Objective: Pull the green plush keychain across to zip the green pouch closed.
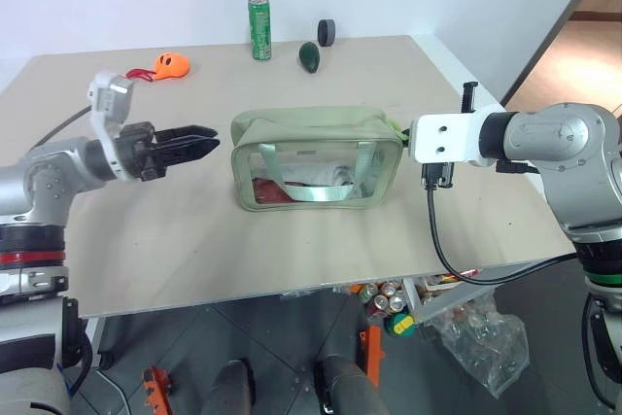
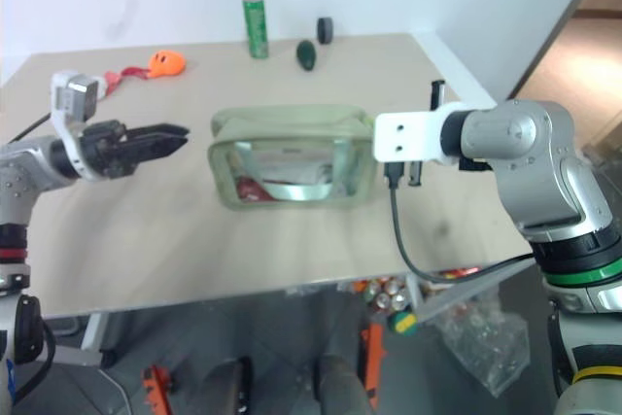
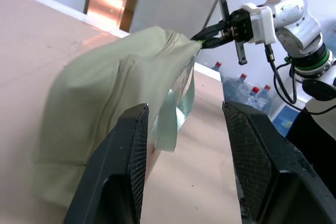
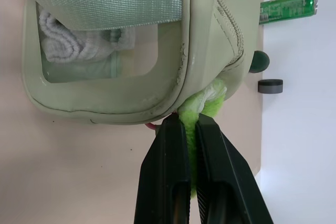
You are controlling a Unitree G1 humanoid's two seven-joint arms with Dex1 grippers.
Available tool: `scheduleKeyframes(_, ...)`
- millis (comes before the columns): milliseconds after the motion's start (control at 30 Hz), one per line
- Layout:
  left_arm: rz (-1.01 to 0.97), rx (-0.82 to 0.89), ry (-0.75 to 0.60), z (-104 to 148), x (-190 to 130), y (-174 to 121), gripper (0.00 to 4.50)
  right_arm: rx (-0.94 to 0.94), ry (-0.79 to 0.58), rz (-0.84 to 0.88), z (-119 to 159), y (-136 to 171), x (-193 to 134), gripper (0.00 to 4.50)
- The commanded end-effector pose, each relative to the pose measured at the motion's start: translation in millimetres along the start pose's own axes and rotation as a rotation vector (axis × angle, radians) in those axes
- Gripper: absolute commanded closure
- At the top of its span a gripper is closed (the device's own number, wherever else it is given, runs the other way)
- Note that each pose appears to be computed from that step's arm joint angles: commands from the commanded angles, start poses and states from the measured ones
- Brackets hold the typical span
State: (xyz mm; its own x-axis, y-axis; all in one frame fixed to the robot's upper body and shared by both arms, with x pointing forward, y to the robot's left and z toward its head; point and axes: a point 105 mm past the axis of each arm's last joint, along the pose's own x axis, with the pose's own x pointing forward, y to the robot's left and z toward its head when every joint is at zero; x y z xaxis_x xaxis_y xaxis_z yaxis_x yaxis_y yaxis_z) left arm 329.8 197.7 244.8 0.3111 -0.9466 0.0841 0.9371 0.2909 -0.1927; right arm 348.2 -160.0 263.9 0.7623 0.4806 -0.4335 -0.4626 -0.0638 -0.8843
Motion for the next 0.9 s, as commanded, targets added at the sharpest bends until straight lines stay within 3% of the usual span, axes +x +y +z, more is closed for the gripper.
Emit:
scheduleKeyframes(33,0.017,0.031,0.001,4,-7,0,2.19,-0.037,-0.021,-0.058,10,-14,-9,4.50)
scheduleKeyframes(433,0.037,0.052,0.057,-13,32,23,2.19,-0.037,-0.036,-0.061,15,-15,-10,4.50)
scheduleKeyframes(700,-0.013,0.046,0.083,-21,48,23,2.19,-0.034,-0.040,-0.064,17,-15,-12,4.50)
scheduleKeyframes(800,-0.030,0.038,0.085,-21,48,21,2.98,-0.033,-0.039,-0.064,17,-15,-12,4.50)
scheduleKeyframes(900,-0.011,0.045,0.087,-21,46,22,4.05,-0.031,-0.038,-0.063,16,-14,-12,4.50)
